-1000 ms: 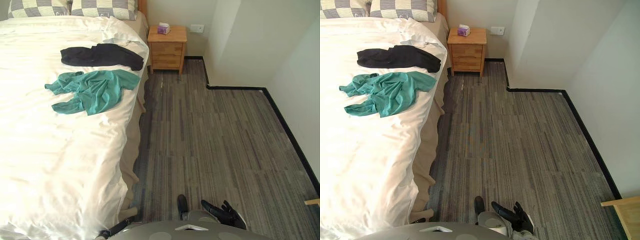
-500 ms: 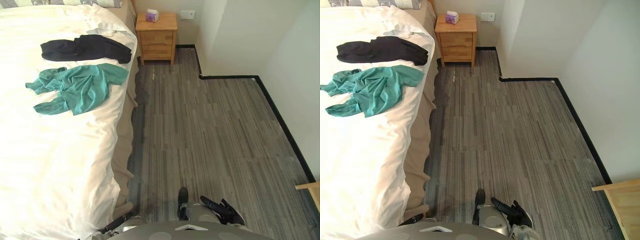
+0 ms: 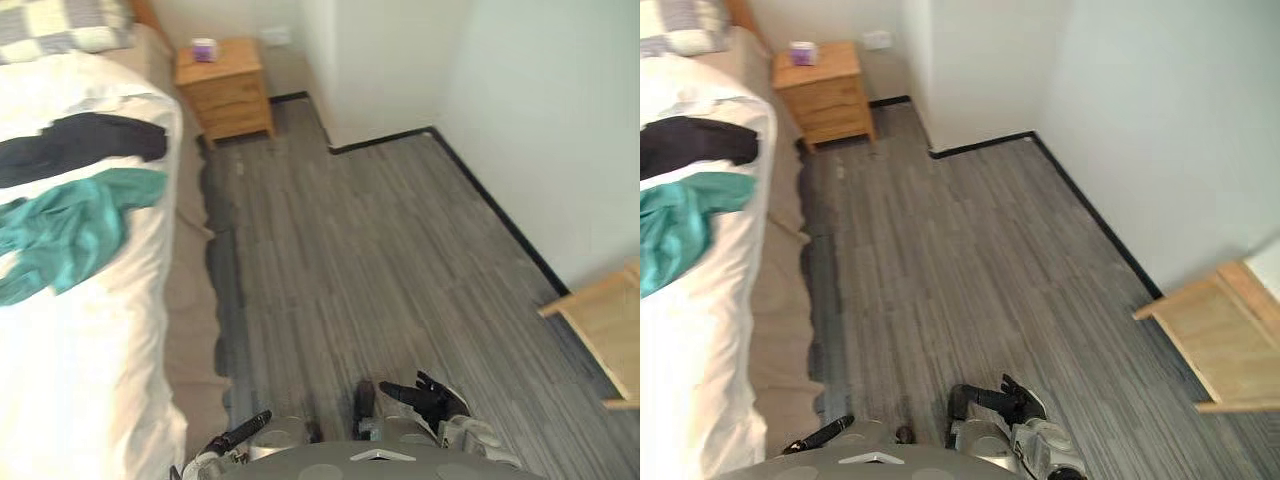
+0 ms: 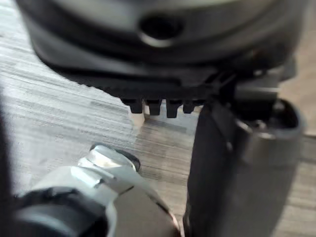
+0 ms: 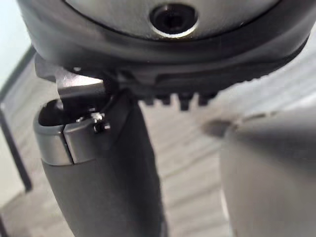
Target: Tidy up the quilt and then pick up the clothes from the bed and put them into the laundry hamper
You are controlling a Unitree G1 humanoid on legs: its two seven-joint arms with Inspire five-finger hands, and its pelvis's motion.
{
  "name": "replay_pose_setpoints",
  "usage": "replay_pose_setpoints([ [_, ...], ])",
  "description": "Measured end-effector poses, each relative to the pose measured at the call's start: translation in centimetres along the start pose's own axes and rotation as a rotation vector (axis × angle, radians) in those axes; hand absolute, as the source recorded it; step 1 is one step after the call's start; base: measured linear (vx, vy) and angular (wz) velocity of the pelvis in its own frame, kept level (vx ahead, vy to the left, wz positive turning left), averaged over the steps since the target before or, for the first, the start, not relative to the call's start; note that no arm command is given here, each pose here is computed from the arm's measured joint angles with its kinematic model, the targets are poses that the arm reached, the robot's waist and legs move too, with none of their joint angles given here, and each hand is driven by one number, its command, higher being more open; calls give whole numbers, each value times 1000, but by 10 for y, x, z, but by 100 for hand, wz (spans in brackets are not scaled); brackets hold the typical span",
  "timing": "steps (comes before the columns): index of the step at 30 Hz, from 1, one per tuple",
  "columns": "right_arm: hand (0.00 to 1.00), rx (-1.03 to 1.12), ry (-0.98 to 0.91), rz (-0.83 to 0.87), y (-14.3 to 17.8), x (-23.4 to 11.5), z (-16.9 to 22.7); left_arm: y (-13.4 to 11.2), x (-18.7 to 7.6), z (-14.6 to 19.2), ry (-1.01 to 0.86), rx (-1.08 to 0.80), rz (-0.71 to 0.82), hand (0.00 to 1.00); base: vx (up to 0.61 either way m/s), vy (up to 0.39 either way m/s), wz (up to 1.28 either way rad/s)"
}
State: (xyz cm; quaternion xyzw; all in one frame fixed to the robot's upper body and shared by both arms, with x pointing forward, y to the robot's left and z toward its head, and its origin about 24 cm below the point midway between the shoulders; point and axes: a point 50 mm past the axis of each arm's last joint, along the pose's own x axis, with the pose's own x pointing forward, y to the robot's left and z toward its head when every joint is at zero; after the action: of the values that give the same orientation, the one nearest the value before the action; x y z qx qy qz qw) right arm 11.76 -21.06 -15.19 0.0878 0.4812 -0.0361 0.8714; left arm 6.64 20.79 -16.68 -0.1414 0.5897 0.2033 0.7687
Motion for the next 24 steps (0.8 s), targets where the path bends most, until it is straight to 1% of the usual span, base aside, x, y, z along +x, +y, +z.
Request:
replay_pose_setpoints([
  [3,100,17,15,-21,-5,-5,-10,-8,2,18,-37,102,-18,100,89,95,5],
  [6,100,17,43,-38,-12,-9,-20,-19,2,24,-37,163,-76,100,125,127,1],
  [8,100,14,40,-38,-12,-9,-19,-23,2,25,-27,180,-93,100,126,151,1],
  [10,100,15,42,-36,-12,-9,-20,-39,2,29,-37,219,-111,100,97,164,-2],
  [13,100,15,51,-24,-8,-8,-21,-49,1,34,-68,242,-102,100,50,152,-9],
  [17,100,69,64,-25,-8,-9,-27,-42,2,41,-101,237,0,100,22,102,14],
  [19,100,112,68,-21,-6,-10,-32,-37,2,42,-105,214,13,100,-22,101,50],
  [20,100,121,64,-23,-10,-12,-33,-34,2,38,-98,191,20,100,-68,62,47],
  [22,100,117,49,-30,-15,-13,-30,-32,2,33,-81,146,23,100,-35,108,34],
  [24,100,115,41,-10,-12,-12,-28,-27,2,34,-89,135,32,100,-38,159,28],
])
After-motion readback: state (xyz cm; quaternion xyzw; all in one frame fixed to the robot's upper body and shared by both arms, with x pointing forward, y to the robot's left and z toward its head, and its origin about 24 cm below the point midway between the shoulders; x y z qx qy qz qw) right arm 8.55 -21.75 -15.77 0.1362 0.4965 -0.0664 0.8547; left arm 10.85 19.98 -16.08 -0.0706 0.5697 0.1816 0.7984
